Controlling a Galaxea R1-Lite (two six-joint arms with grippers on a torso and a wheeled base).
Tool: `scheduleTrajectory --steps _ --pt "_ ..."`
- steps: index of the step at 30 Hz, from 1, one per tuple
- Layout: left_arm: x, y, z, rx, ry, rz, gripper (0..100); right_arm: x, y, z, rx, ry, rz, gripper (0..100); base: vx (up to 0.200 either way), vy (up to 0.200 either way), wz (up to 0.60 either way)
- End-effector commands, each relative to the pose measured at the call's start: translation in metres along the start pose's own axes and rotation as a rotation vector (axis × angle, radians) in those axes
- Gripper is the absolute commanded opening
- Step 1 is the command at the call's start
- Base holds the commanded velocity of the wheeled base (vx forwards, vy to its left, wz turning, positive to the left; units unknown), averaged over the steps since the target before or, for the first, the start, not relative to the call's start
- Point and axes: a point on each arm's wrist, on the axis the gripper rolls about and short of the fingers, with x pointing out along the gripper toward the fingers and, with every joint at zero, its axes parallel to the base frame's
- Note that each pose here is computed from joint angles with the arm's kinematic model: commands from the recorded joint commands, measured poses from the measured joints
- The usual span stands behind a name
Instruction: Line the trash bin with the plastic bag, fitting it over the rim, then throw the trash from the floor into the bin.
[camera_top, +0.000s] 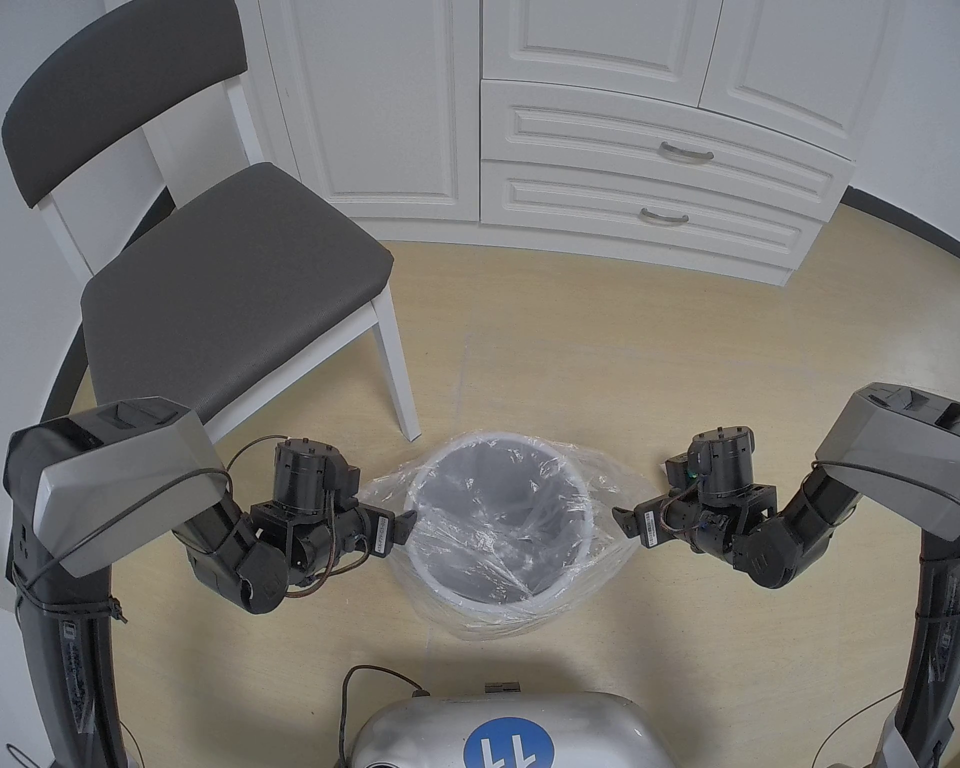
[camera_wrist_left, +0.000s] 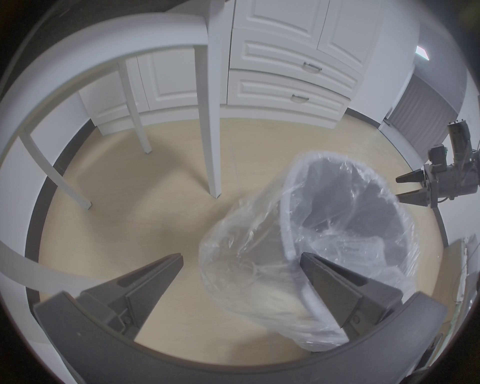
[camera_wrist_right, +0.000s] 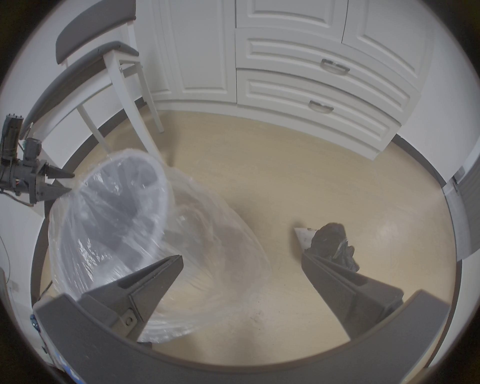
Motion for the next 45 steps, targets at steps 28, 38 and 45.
scheduleTrajectory --steps 28,38,45 --pt "-0.015 0.021 0.011 -0.007 -0.015 0.041 100 -0.001 0.007 -0.013 -0.028 0.041 0.025 100 0.0 0.0 0.0" --pt "0.008 0.023 -0.014 0.007 0.05 0.044 100 0.019 0.021 -0.04 -0.069 0.116 0.049 100 0.0 0.0 0.0" --pt "0.025 0.025 -0.029 0.0 0.081 0.048 100 0.037 0.027 -0.06 -0.08 0.159 0.058 100 0.0 0.0 0.0"
